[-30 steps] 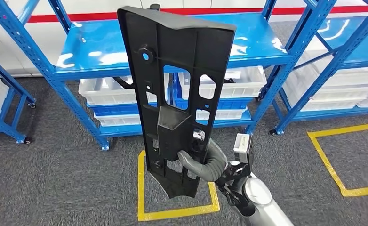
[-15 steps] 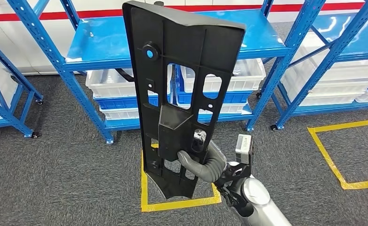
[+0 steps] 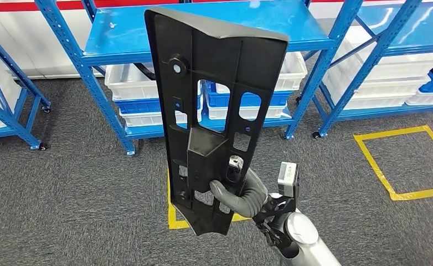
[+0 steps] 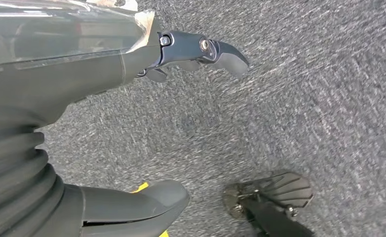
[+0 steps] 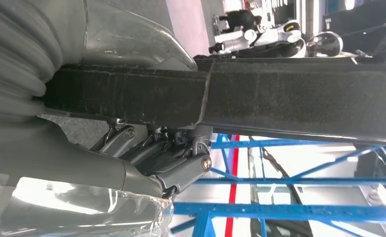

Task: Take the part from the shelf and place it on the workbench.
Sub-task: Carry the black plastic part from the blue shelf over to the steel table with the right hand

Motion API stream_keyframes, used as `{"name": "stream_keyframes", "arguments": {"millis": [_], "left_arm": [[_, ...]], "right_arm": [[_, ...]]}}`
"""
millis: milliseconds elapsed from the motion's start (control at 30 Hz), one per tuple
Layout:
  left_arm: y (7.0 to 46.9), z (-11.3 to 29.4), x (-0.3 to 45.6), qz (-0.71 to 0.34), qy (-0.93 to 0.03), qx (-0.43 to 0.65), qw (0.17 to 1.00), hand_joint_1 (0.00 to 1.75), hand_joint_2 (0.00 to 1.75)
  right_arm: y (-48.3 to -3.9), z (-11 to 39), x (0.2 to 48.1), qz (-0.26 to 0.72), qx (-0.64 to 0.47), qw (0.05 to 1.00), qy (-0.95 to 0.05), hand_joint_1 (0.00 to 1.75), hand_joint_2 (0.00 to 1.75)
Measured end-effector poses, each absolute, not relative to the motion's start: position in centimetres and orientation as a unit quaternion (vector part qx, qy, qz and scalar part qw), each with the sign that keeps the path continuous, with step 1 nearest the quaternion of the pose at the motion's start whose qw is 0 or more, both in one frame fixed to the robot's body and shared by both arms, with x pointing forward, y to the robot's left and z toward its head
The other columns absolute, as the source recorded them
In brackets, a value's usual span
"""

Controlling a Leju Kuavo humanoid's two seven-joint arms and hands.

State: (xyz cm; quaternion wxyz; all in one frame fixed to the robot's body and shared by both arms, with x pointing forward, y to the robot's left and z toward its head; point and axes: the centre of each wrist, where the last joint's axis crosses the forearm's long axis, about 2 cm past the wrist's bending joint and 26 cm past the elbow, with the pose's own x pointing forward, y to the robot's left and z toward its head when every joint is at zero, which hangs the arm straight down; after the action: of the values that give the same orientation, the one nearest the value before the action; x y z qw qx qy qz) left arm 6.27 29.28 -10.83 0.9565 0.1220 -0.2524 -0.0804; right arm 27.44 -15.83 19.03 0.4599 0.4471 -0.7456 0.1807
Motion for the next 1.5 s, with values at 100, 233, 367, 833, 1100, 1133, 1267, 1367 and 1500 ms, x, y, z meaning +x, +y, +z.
{"name": "stream_keyframes", "arguments": {"millis": [100, 233, 367, 833, 1100, 1133, 1267, 1367, 1500], "left_arm": [[29.27, -10.84, 6.19, -0.08, -0.252, 0.122, 0.957, 0.0, 1.75], [29.21, -10.85, 6.1, -0.08, -0.251, 0.121, 0.957, 0.0, 1.75], [29.32, -10.86, 6.04, -0.08, -0.25, 0.122, 0.957, 0.0, 1.75], [29.4, -10.91, 5.7, -0.079, -0.247, 0.123, 0.958, 0.0, 1.75], [29.49, -10.9, 5.78, -0.079, -0.251, 0.124, 0.957, 0.0, 1.75], [29.46, -10.89, 5.83, -0.079, -0.251, 0.124, 0.957, 0.0, 1.75], [29.41, -10.9, 5.73, -0.079, -0.252, 0.123, 0.957, 0.0, 1.75], [29.5, -10.95, 5.41, -0.08, -0.249, 0.124, 0.957, 0.0, 1.75], [29.58, -10.95, 5.38, -0.08, -0.249, 0.124, 0.957, 0.0, 1.75]], "right_arm": [[-15.77, 19.04, 27.42, 0.18, 0.448, 0.459, -0.746, 1.75, 1.75], [-15.71, 18.95, 27.32, 0.179, 0.449, 0.461, -0.745, 1.75, 1.75], [-15.68, 18.76, 27.16, 0.177, 0.449, 0.463, -0.743, 1.75, 1.75], [-15.79, 18.5, 27.0, 0.176, 0.449, 0.467, -0.741, 1.75, 1.75], [-16.02, 18.38, 26.97, 0.173, 0.445, 0.469, -0.743, 1.75, 1.75], [-16.06, 18.38, 26.95, 0.172, 0.444, 0.47, -0.743, 1.75, 1.75], [-16.06, 18.46, 26.86, 0.17, 0.441, 0.469, -0.746, 1.75, 1.75], [-16.05, 18.27, 26.69, 0.169, 0.441, 0.471, -0.745, 1.75, 1.75], [-16.03, 18.25, 26.64, 0.169, 0.442, 0.471, -0.744, 1.75, 1.75]]}}
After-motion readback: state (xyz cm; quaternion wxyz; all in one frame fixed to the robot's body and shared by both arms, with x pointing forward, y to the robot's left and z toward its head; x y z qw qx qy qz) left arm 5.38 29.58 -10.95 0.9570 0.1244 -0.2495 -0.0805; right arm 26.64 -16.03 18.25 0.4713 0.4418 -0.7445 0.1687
